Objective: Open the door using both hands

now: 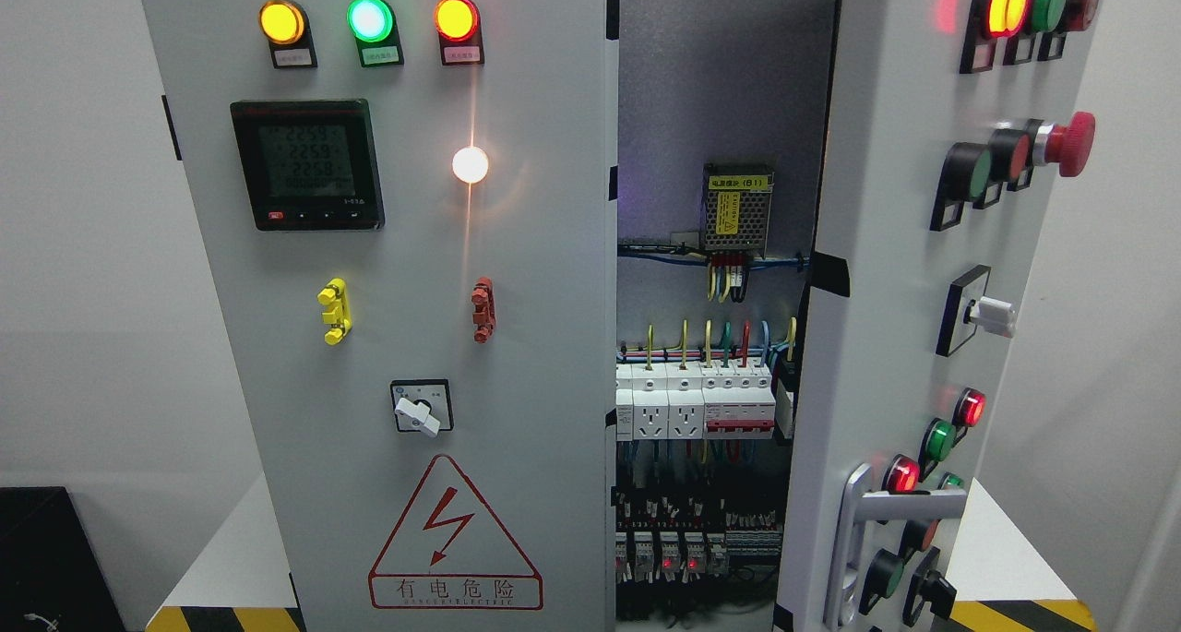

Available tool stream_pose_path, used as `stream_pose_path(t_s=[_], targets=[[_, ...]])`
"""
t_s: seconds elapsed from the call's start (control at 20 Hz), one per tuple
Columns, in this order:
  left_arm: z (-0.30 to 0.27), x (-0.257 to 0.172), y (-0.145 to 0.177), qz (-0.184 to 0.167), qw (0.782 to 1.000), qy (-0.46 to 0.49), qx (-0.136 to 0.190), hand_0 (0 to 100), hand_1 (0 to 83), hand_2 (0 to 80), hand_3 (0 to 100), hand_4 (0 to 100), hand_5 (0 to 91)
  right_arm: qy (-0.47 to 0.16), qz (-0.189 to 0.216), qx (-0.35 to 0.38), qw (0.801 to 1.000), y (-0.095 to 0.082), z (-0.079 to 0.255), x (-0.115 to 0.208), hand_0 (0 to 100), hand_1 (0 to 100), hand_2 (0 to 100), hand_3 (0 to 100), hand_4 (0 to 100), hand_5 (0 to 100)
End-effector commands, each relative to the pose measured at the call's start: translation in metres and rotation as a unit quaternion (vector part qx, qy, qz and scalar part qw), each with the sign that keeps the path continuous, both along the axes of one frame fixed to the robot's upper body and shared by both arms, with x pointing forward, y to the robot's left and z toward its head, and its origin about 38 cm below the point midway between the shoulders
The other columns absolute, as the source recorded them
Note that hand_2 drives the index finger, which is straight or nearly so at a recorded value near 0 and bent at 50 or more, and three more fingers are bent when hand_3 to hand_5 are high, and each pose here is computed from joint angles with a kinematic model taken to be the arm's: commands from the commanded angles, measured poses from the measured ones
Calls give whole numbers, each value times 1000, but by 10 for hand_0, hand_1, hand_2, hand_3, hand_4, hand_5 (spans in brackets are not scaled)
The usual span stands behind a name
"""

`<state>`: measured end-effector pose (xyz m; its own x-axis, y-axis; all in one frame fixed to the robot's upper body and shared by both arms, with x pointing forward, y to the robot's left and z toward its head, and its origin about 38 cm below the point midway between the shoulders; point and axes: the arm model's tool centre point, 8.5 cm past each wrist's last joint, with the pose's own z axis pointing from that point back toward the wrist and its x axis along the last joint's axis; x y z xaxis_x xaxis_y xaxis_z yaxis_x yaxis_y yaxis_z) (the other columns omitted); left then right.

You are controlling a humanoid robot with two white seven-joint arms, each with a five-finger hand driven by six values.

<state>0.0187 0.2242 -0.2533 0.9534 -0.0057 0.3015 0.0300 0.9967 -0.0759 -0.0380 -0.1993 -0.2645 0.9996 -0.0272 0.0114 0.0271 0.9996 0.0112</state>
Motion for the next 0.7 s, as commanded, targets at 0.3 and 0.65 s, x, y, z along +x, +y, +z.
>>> stream_pose_path(t_s=[0.3, 0.65], targets=[[104, 86, 39, -186, 955, -230, -33, 0, 0, 0, 0, 0, 0, 0, 0, 0, 1000, 0, 0, 0, 192, 0, 0, 0, 0, 0], [170, 101, 31, -233, 920, -312, -57, 0, 0, 0, 0, 0, 0, 0, 0, 0, 1000, 0, 0, 0, 192, 0, 0, 0, 0, 0]])
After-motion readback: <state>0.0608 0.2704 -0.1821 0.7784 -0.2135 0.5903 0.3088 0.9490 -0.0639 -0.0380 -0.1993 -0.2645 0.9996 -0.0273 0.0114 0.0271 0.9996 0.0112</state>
